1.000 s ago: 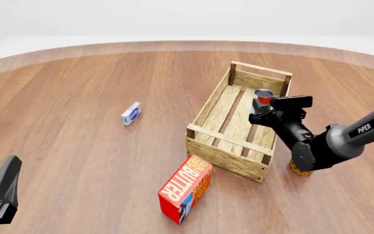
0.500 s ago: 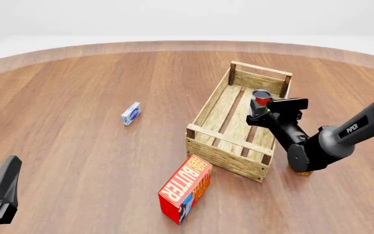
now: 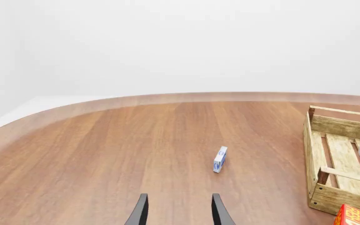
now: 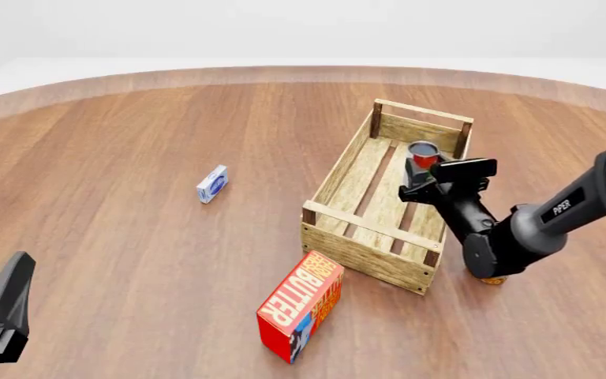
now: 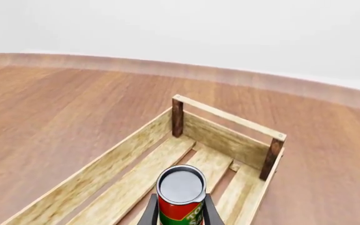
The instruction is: Pick up the tomato sauce, and put it in the wooden tray.
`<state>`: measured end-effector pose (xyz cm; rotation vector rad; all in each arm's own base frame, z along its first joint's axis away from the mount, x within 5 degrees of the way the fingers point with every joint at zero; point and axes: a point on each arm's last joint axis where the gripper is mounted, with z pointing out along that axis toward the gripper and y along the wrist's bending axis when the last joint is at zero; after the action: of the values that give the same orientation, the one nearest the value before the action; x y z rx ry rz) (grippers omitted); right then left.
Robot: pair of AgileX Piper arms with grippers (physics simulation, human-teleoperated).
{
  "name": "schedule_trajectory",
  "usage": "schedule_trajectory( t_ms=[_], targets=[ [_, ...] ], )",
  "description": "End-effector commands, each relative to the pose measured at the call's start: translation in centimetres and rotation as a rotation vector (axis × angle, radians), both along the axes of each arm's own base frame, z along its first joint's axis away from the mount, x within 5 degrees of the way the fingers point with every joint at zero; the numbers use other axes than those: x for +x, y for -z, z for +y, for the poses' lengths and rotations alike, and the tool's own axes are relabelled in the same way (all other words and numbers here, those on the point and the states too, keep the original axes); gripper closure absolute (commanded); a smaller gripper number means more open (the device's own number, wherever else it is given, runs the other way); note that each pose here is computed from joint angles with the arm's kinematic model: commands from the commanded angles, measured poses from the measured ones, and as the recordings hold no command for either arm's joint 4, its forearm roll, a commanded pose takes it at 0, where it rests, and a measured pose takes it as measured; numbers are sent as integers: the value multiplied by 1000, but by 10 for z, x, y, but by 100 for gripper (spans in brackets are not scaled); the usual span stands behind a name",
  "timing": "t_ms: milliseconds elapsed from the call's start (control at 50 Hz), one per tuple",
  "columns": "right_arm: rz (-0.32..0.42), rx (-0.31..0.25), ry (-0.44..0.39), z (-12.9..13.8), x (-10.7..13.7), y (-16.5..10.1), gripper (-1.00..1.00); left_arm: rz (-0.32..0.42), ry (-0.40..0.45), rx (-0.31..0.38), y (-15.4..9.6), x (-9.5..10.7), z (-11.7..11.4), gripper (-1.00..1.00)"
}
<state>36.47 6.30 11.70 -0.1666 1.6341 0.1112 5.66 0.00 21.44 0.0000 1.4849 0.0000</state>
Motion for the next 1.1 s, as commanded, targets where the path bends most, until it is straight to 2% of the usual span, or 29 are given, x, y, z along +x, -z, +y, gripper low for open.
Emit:
schedule_trajectory(
  t_ms=[20,200,1100],
  targets=[
    [17,-2,8,-1,3,13,100,0,0,0,0,0,0,-100],
    [9,-20,5,0,7,13,100,0,0,0,0,0,0,-100],
    [6,-2,9,0,13,15,100,0,0,0,0,0,0,-100]
  ],
)
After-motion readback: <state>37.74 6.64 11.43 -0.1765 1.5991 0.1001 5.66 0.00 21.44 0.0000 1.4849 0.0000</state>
